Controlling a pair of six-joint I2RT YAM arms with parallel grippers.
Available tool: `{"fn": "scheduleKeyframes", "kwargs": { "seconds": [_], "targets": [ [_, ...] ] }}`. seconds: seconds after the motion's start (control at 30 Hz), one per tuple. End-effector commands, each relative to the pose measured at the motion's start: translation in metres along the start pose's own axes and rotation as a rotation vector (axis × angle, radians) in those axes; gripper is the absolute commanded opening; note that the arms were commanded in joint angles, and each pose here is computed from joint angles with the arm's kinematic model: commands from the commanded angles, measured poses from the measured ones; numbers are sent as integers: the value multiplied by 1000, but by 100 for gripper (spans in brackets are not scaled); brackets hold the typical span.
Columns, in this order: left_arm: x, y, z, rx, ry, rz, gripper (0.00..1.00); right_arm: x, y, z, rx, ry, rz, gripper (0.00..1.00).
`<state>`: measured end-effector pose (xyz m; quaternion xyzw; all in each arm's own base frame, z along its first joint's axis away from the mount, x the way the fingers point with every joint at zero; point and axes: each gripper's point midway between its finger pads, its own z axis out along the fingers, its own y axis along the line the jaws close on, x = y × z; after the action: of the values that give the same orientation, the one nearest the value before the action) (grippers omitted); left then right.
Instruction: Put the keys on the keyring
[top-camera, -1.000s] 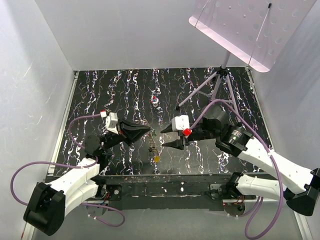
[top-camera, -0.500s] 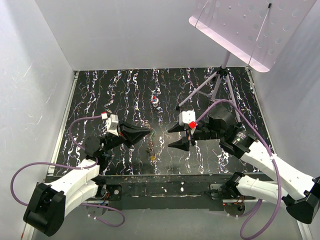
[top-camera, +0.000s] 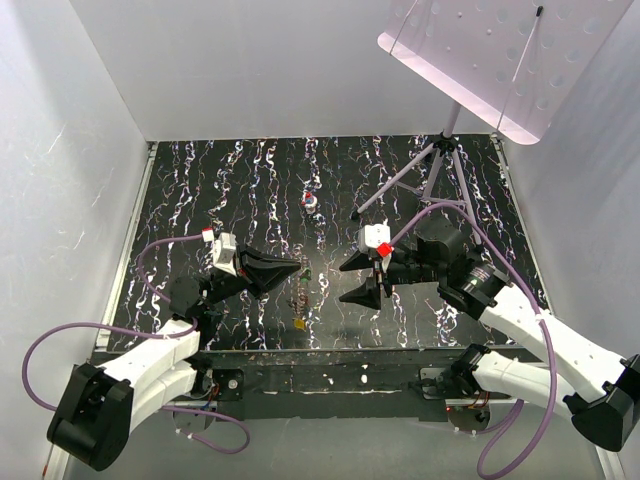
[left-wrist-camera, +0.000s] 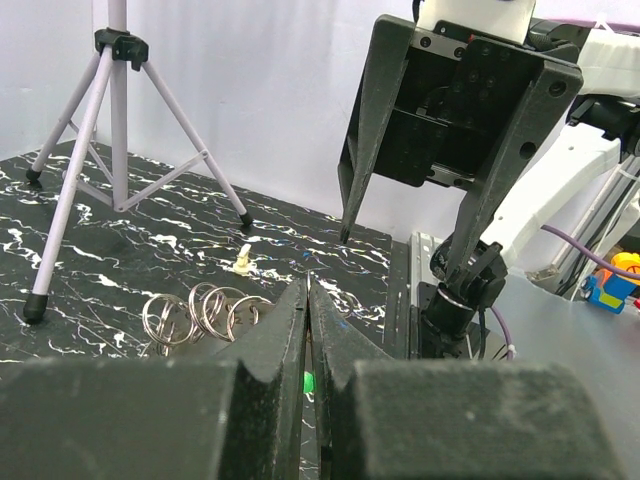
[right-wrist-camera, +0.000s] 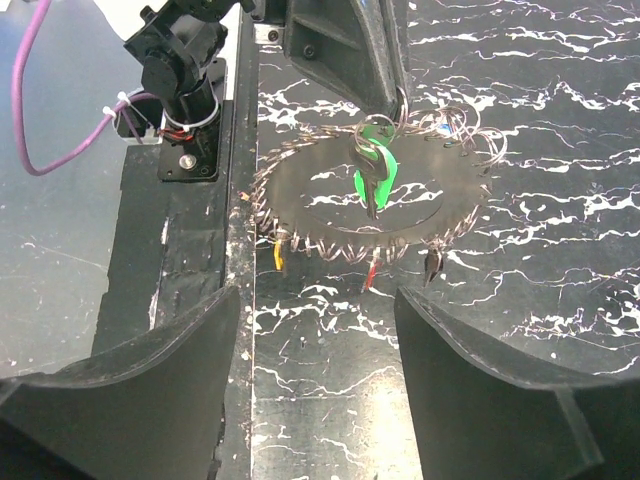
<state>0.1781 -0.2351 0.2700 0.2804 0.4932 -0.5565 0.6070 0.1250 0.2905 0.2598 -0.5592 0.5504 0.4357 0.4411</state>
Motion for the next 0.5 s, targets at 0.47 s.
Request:
{"fn": "scheduleKeyframes", "kwargs": {
  "seconds": [0.47],
  "targets": [
    [-13, -7, 2, 43, -58, 39, 0, -16, -6, 6, -5, -69, -36, 74]
  ]
}}
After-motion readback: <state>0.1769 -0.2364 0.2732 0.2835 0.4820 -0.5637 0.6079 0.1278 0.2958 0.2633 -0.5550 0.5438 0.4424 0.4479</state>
